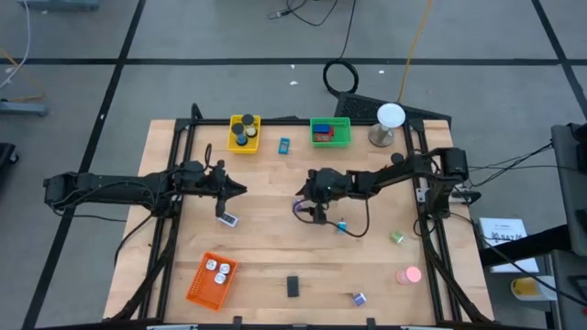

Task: Pick & Place Office items
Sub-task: Put the top purple charger adapter into the orange bin

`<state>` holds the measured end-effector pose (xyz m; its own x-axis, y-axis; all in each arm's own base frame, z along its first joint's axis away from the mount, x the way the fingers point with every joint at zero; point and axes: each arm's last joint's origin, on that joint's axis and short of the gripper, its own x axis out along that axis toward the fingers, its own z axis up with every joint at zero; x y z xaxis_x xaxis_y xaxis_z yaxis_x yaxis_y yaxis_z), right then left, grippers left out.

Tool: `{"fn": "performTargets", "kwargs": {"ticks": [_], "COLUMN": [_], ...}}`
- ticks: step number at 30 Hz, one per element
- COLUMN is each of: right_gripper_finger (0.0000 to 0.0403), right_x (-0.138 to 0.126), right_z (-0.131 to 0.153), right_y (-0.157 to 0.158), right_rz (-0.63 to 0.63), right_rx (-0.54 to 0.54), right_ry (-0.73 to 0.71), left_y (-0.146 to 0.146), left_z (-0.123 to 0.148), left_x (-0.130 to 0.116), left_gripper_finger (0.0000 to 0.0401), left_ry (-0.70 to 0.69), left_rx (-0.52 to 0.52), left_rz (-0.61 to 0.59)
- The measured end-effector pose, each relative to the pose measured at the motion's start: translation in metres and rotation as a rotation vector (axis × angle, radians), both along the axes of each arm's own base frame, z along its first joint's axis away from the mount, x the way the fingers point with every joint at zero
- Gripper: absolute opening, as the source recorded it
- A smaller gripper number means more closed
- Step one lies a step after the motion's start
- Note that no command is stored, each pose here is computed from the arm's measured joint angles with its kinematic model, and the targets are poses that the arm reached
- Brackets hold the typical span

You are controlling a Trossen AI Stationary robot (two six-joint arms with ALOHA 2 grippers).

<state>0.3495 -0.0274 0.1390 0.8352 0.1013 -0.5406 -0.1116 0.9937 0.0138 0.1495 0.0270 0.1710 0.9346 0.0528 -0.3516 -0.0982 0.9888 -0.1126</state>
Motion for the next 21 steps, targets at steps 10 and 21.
{"fn": "performTargets", "kwargs": {"ticks": [10, 21], "right_gripper_finger": [0.0243, 0.0173], "right_x": [0.007, 0.009], "right_z": [-0.031, -0.045], "right_y": [-0.005, -0.005], "right_rz": [0.067, 0.08], "right_rx": [0.005, 0.016], "right_ry": [0.006, 0.013], "left_y": [-0.001, -0.001], "left_z": [0.0, 0.0], "left_x": [0.0, 0.0], "left_gripper_finger": [0.0042, 0.0042], "left_ry": [-0.001, -0.001], "left_rx": [0.036, 0.036], "left_rz": [-0.019, -0.019]}}
